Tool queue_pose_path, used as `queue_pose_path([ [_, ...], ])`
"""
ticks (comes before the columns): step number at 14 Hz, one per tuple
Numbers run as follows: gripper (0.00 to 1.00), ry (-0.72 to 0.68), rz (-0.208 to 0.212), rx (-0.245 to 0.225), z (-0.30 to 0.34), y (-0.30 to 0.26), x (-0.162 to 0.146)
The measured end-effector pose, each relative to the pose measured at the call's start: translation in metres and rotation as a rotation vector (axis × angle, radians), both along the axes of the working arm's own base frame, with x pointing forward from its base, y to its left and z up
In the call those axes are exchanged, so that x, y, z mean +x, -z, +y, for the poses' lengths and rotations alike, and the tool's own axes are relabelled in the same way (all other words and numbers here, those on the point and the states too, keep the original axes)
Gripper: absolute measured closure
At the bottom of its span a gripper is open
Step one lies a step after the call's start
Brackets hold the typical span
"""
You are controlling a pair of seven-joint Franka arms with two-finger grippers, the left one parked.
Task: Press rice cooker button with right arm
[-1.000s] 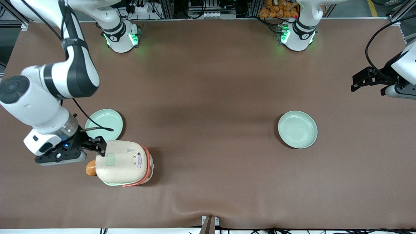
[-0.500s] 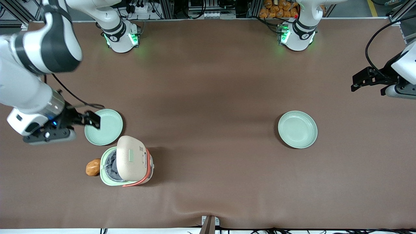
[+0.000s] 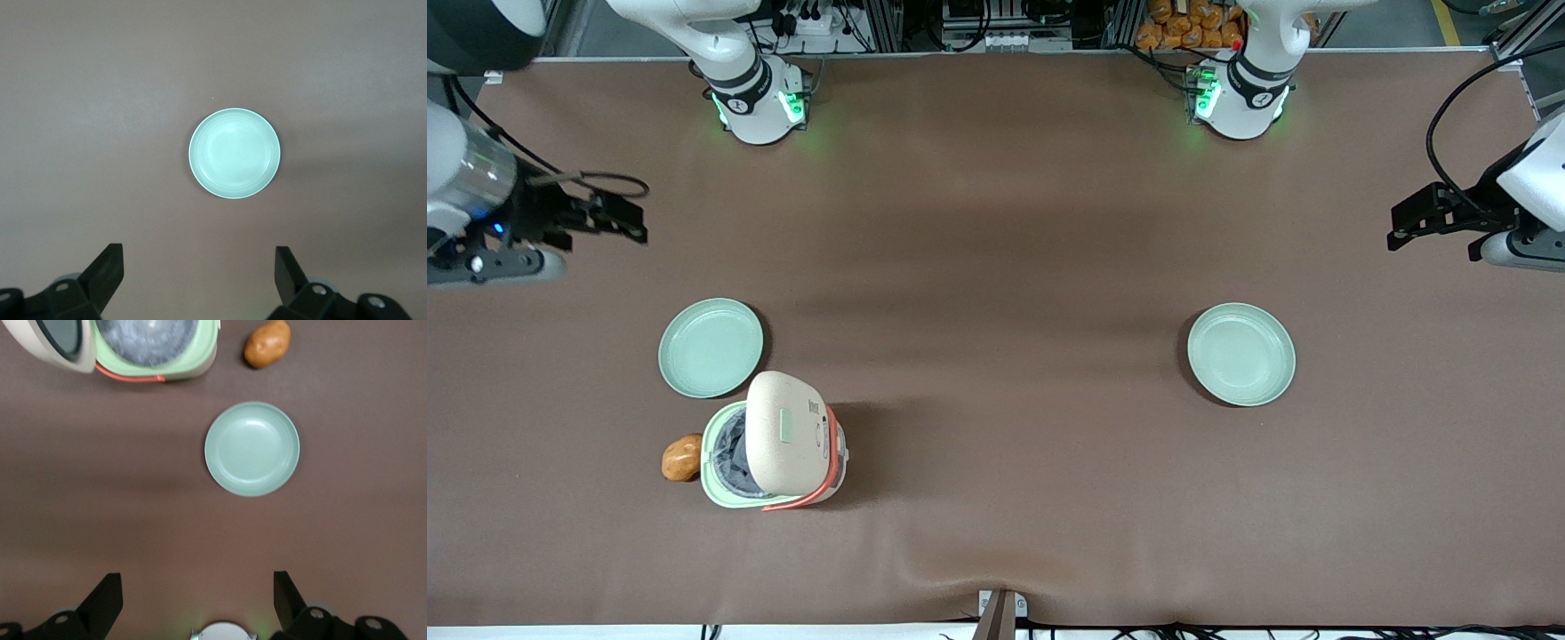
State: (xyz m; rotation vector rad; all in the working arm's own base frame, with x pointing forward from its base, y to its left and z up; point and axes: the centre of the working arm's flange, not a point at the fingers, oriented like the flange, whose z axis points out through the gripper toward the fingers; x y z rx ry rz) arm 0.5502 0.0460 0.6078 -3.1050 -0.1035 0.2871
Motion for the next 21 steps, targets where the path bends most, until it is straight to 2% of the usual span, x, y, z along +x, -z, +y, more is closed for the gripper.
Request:
queue_pose_path([
  [7, 0.00, 0.113, -0.025, -0.037, -0.051, -0.029, -0.020],
  [10, 0.00, 0.140, -0.022, -0.043, -0.051, -0.029, -0.021],
  [14, 0.00, 0.142, 0.015, -0.046, -0.051, -0.032, -0.031],
  [21, 0.00, 0.142, 0.018, -0.046, -0.051, -0.037, -0.036],
])
